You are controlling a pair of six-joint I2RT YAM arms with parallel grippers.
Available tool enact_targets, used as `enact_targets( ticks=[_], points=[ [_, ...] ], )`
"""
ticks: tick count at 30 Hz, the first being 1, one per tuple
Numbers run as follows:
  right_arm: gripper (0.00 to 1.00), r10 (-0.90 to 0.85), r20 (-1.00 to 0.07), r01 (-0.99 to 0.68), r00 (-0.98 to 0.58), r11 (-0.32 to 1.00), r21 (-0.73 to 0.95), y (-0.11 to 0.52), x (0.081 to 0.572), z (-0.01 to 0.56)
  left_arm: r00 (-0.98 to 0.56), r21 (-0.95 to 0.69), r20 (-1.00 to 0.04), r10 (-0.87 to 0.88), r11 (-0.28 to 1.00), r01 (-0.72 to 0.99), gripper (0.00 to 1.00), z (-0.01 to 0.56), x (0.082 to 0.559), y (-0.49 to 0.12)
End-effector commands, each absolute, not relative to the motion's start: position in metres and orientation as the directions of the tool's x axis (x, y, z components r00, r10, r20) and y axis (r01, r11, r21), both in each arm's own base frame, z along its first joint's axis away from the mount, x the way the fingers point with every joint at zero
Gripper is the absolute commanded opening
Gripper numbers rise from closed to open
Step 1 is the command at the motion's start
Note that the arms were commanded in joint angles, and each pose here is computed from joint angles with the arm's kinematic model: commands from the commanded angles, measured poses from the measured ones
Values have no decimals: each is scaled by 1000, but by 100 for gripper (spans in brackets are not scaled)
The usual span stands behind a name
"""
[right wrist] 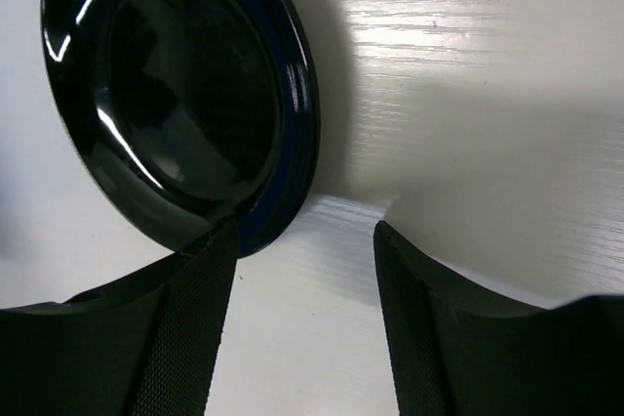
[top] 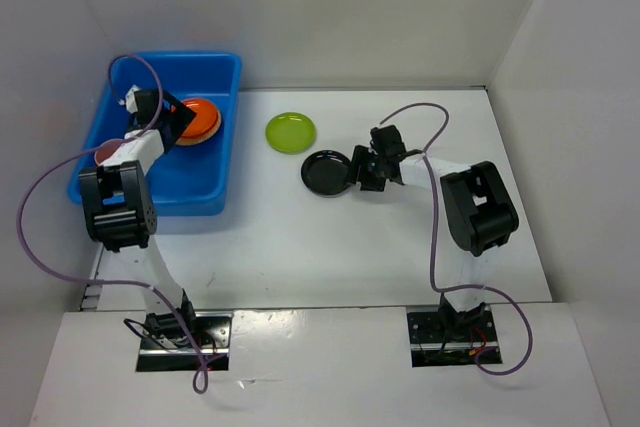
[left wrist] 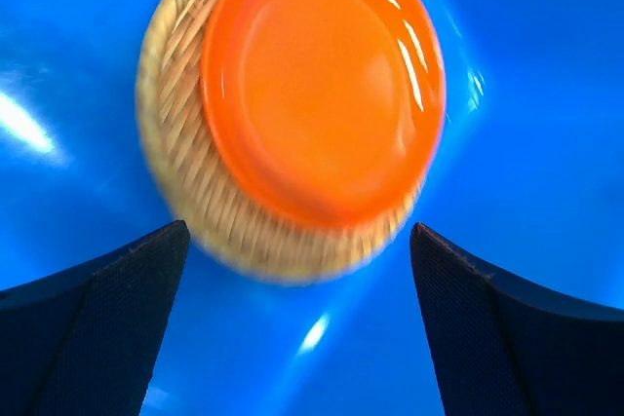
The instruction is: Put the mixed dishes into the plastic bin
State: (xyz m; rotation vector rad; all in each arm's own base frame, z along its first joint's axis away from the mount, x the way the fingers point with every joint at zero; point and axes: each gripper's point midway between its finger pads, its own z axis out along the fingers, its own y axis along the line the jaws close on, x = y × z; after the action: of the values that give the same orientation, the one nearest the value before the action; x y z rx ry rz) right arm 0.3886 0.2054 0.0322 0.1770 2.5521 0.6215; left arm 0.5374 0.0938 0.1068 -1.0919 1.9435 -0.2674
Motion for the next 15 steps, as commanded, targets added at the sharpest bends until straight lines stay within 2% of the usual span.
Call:
enact_targets(
  ticks=[1,2,7,10,11,12,14,15],
  points=[
    [63,246,-471,-16,-847,874,486,217,405,40,-192,-506,-720,-667,694,-512,100,184,519,95],
    [62,246,-468,-14,-849,874,485,218,407,37,-159,-526,-741,-652,711,-466,100,214,514,91],
    [58,252,-465,-25,-849,859,511,229,414,36,-167,-548,-792,-587,805,-230,100,291,486,52],
    [50,261,-459,-16,-849,856,516,231,416,35,-177,-553,-810,-559,829,-88,100,315,461,25],
    [39,262,-460,-16,-848,856,517,232,419,35,-192,-559,-811,-553,829,-28,100,321,454,11],
    [32,268,-449,-4,-852,855,518,232,418,31,-152,-553,-825,-544,833,21,100,341,442,6],
    [21,282,-456,4,-844,854,520,232,423,35,-162,-535,-839,-520,843,62,100,343,430,-8],
    [11,284,-459,8,-842,857,515,232,426,33,-152,-531,-844,-514,841,103,100,354,419,-14]
  ],
)
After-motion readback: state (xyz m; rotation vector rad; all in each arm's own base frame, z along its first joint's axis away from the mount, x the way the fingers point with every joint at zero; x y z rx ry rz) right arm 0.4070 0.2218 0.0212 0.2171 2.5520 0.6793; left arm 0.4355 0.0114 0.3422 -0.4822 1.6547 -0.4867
